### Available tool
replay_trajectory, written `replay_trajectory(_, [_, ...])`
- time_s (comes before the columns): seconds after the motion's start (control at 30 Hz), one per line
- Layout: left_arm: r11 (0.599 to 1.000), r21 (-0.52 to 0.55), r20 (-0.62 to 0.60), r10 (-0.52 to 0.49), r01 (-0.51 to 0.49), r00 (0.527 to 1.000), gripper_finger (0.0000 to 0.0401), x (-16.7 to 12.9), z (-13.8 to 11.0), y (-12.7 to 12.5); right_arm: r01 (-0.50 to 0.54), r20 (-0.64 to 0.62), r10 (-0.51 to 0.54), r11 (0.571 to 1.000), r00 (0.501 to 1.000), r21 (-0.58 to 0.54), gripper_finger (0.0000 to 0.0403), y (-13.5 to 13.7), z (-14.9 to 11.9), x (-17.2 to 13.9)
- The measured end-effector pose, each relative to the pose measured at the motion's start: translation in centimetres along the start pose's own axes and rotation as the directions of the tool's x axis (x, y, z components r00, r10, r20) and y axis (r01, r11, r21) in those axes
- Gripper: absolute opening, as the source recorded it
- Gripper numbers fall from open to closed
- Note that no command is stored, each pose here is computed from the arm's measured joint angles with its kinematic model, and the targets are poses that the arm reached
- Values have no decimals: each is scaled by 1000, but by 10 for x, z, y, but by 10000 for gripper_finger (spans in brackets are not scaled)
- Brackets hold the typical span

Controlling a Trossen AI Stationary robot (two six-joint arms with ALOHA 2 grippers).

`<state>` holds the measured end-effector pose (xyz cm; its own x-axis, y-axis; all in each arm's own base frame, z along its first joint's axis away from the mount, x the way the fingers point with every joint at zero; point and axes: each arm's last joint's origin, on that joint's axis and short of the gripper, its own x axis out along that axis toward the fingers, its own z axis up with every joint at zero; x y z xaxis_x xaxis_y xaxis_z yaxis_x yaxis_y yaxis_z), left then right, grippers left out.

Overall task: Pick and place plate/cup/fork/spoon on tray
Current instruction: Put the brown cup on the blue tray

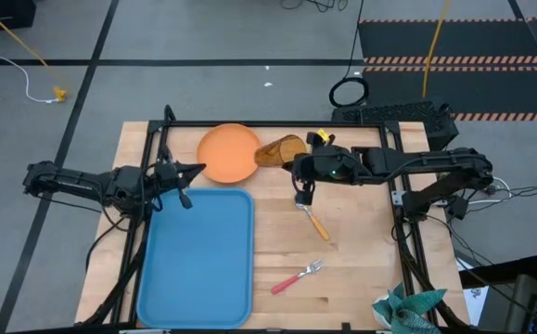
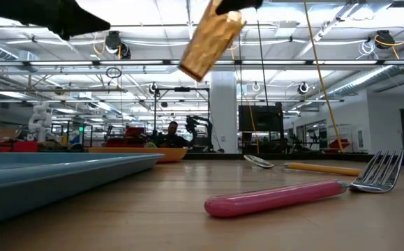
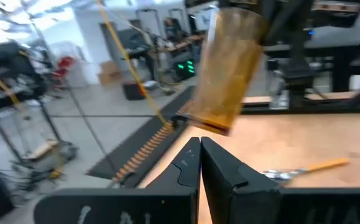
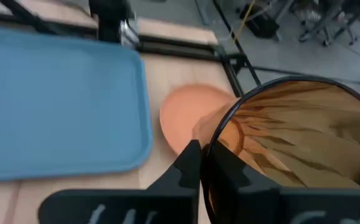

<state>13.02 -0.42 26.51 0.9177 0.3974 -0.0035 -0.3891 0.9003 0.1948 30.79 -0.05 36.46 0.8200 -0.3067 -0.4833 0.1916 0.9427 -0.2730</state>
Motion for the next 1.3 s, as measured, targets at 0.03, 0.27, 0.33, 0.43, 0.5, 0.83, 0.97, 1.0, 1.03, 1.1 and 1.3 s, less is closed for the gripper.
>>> replay_trajectory(0.03, [1000,-10,-10,-19,18,1000,17,0,2,-1,-1,3,1,1000,1000,-6,3,1,3,1])
replay_trajectory(0.27, [999,34,18,-16,15,1000,17,-2,16,3,-2,47,5,998,999,-64,3,5,31,12])
replay_trajectory(0.33, [1000,2,30,-20,20,999,17,-4,20,3,-3,61,8,997,998,-81,4,7,39,14])
replay_trajectory(0.43, [998,-45,46,-44,46,998,17,-6,26,3,1,75,6,996,997,-91,5,8,49,18])
replay_trajectory(0.5, [994,-70,57,-85,89,995,17,-7,29,1,-1,68,7,996,998,-94,5,8,54,22])
replay_trajectory(0.83, [966,-55,74,-249,254,966,17,-15,34,-10,-22,5,23,995,1000,-92,6,18,75,46])
replay_trajectory(0.97, [956,-61,98,-279,286,955,17,-17,36,-13,-103,-75,98,992,992,-69,6,26,71,64])
replay_trajectory(1.0, [954,-63,105,-286,294,952,17,-18,37,-14,-136,-82,131,989,988,-60,6,29,70,69])
replay_trajectory(1.03, [951,-64,110,-293,301,950,17,-19,38,-14,-168,-88,163,984,983,-51,6,32,68,73])
replay_trajectory(1.1, [948,-56,115,-307,314,945,17,-20,38,-16,-213,-108,209,977,972,-31,6,38,64,83])
replay_trajectory(1.3, [938,-50,118,-336,344,934,17,-22,39,-19,-237,-216,224,971,950,-34,6,52,44,115])
